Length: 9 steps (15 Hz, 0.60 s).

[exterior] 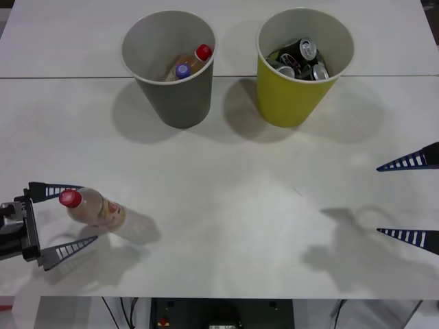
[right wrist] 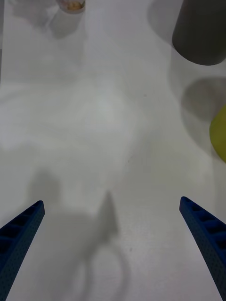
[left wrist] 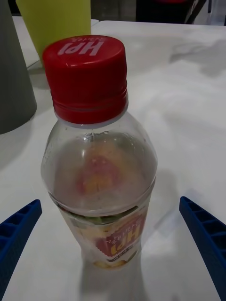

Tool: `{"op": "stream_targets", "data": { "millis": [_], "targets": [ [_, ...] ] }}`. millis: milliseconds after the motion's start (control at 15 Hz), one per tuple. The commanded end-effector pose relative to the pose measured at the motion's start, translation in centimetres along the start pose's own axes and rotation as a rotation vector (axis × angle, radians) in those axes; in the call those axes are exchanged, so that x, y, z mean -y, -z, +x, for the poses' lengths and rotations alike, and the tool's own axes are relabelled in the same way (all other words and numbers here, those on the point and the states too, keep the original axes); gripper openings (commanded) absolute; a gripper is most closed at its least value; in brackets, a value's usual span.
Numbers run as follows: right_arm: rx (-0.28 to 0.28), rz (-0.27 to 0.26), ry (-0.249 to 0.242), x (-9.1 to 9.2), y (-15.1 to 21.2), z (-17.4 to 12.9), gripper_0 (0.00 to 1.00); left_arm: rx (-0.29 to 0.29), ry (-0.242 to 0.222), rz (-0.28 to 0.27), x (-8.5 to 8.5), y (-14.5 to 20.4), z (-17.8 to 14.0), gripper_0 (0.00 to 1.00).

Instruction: Put the can into the green bin and the plastic bottle into the gray bin

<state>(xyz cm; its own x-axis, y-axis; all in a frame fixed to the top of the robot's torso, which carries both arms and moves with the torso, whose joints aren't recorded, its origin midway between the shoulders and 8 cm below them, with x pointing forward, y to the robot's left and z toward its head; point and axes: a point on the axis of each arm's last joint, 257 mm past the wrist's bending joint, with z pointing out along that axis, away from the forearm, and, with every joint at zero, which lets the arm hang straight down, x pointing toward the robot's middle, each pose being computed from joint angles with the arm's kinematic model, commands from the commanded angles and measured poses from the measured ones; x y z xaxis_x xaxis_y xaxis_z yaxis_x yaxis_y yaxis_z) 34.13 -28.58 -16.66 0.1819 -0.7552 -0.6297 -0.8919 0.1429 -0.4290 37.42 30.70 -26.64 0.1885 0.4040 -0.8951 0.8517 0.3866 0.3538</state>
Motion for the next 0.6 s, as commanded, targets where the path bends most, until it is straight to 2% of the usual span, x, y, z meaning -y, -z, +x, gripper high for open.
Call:
{"op": "stream_targets", "data": {
  "millis": [67, 400, 600],
  "targets": [
    [0.000, 0.000, 0.000, 0.0, 0.0, 0.0, 1.00, 0.016, 0.012, -0.015, -0.1, -0.7, 0.1, 1.00],
    [0.000, 0.000, 0.000, 0.0, 0.0, 0.0, 1.00, 0.047, 0.045, -0.039, 0.1, -2.2, 0.4, 1.00],
    [0.000, 0.000, 0.000, 0.0, 0.0, 0.0, 1.00, 0.061, 0.048, -0.045, 0.0, -2.8, 0.2, 1.00]
  ]
}}
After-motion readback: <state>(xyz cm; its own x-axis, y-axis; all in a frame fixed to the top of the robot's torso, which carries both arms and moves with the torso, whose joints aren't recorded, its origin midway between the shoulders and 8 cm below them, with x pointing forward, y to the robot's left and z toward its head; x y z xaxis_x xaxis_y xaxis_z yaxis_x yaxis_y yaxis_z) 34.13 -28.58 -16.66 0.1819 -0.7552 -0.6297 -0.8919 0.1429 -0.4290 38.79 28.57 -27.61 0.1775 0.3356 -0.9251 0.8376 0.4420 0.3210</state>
